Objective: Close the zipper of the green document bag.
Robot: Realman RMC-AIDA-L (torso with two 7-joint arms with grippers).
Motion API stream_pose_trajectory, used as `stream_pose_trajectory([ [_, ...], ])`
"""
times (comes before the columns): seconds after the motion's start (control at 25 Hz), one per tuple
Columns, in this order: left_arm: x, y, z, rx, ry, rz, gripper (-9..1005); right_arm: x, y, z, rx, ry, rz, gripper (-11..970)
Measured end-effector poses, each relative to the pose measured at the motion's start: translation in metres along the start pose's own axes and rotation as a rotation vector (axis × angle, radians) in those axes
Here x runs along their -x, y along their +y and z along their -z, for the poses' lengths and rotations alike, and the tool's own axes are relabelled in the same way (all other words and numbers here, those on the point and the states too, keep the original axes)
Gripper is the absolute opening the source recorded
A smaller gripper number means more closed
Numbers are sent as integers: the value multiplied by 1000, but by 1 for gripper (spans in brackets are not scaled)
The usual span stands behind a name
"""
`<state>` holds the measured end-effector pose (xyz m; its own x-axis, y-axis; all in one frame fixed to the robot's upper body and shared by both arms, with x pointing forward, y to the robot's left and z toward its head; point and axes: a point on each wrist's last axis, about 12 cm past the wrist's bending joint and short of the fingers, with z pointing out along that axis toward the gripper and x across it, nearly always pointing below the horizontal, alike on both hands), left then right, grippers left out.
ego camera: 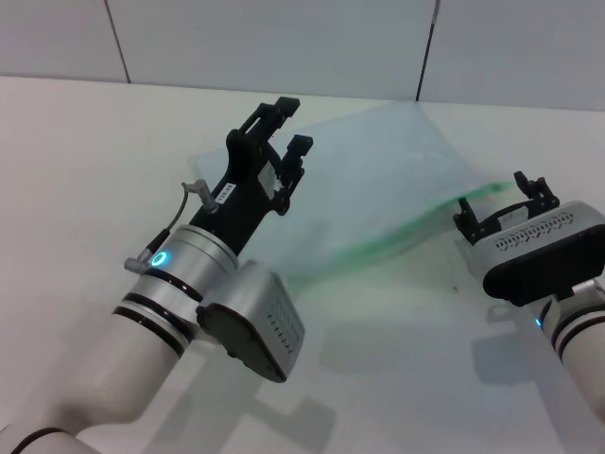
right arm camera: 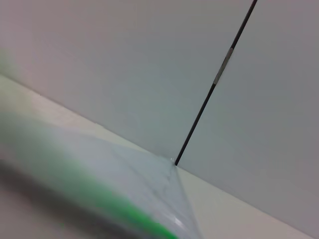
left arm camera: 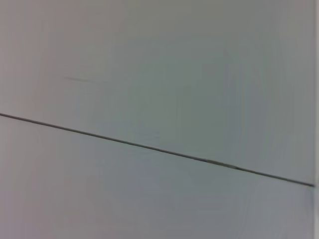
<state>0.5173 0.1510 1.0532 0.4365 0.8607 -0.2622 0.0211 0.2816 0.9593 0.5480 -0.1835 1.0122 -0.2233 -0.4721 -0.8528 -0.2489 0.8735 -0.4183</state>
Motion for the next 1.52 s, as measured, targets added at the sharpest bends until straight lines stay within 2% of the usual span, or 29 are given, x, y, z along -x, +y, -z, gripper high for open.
stream_pose_trajectory([
  [0.04, 0, 1, 0, 6, -5, 3, 394, 1, 0, 1, -4, -4, -1, 544],
  [0.08, 0, 1, 0, 8, -7, 3, 428, 2, 0, 1, -10, -10, -1, 660],
  [0.12, 0, 1, 0, 9, -8, 2, 511, 2, 0, 2, -14, -15, 0, 777],
  [0.2, -1, 1, 1, 13, -10, 1, 676, 5, 1, 3, -21, -25, 4, 796],
  [0.36, -2, 0, 1, 13, -7, -9, 704, 6, 2, 4, -27, -31, 10, 833],
  [0.64, -4, 1, 1, 17, 0, -14, 754, 7, 1, 3, -33, -32, 6, 832],
  [0.84, -8, 4, 1, 48, 19, 43, 750, 10, -2, 1, -48, -40, -28, 831],
  [1.0, -16, 9, 1, 102, 53, 151, 747, 14, -5, -2, -64, -49, -86, 830],
  [1.08, -21, 13, 0, 138, 83, 239, 745, 15, -6, -3, -72, -53, -121, 829],
  [1.16, -22, 14, -1, 148, 91, 274, 742, 16, -9, -3, -85, -59, -158, 829],
  [1.24, -29, 17, -3, 174, 114, 366, 740, 16, -11, -4, -95, -65, -186, 828],
  [1.28, -29, 17, -3, 174, 114, 366, 739, 17, -12, -5, -98, -69, -198, 828],
  [1.52, -43, 25, -8, 238, 154, 561, 736, 23, -14, -9, -99, -89, -266, 827],
])
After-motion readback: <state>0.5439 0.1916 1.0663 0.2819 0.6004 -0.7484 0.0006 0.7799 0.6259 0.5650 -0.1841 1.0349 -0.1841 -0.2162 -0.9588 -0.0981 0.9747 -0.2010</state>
